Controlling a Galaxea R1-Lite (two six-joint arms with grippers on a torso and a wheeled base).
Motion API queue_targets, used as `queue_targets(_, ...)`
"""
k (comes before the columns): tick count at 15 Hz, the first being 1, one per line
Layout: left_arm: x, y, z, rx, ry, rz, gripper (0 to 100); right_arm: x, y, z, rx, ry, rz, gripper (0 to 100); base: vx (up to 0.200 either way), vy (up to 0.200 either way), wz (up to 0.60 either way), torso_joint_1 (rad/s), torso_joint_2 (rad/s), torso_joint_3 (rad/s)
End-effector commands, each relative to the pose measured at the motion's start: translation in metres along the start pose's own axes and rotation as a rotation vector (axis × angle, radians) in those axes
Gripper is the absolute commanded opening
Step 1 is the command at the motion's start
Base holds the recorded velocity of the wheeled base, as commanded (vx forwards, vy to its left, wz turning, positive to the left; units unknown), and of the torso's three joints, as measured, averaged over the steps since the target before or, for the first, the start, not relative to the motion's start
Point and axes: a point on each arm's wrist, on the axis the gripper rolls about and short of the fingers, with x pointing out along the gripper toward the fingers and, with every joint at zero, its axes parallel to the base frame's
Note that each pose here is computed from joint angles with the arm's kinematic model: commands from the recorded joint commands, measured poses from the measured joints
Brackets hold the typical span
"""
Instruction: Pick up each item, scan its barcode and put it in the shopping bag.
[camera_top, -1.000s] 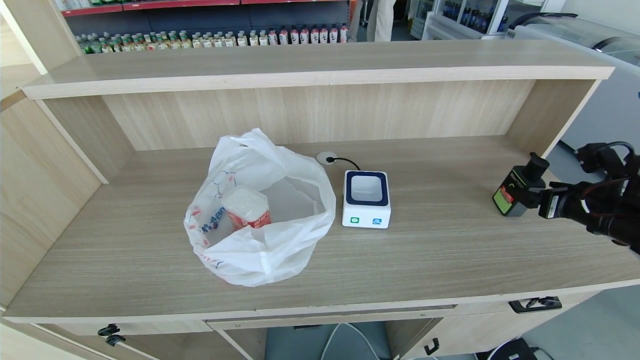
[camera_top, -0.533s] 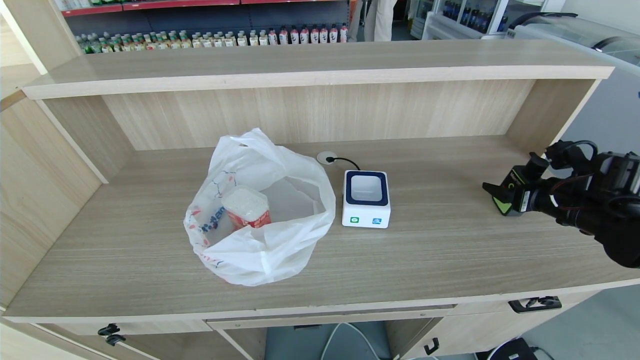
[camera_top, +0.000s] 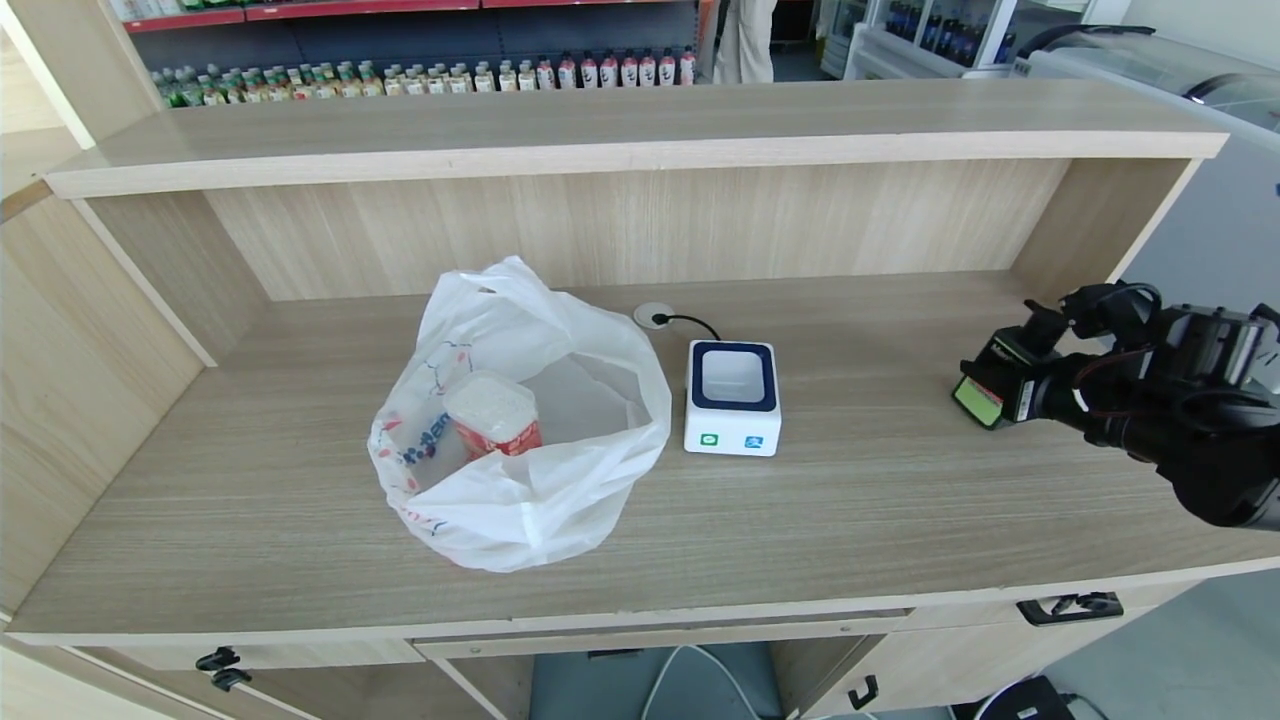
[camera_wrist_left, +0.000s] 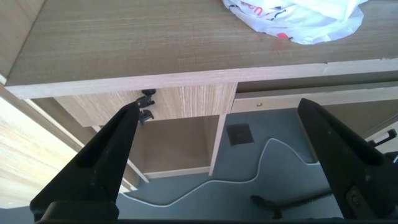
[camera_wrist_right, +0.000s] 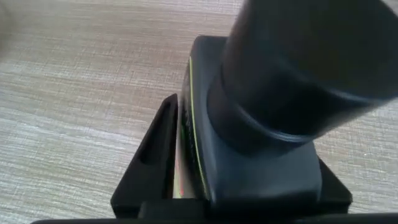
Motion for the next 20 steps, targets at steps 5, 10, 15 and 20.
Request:
queue_targets(5, 0.0, 0.0, 0.0, 0.0, 0.001, 0.001, 100, 0.002, -0.002, 0.013, -0.025, -0.049, 0.01, 0, 0.0, 0.0, 0.0, 0.0, 0.0, 0.0)
queue_targets(10, 0.0, 0.0, 0.0, 0.0, 0.001, -0.001, 100, -0.041, 0.014, 0.078, -0.252, -0.236, 0.039, 0, 0.0, 0.0, 0.0, 0.0, 0.0, 0.0)
queue_targets(15, 0.0, 0.0, 0.0, 0.0, 0.001, -0.001, 100, -0.053, 0.024, 0.083, -0.318, -0.26, 0.073, 0, 0.0, 0.0, 0.0, 0.0, 0.0, 0.0)
queue_targets(20, 0.0, 0.0, 0.0, 0.0, 0.001, -0.001, 100, -0.059, 0.027, 0.089, -0.331, -0.279, 0.075, 0, 0.0, 0.0, 0.0, 0.0, 0.0, 0.0)
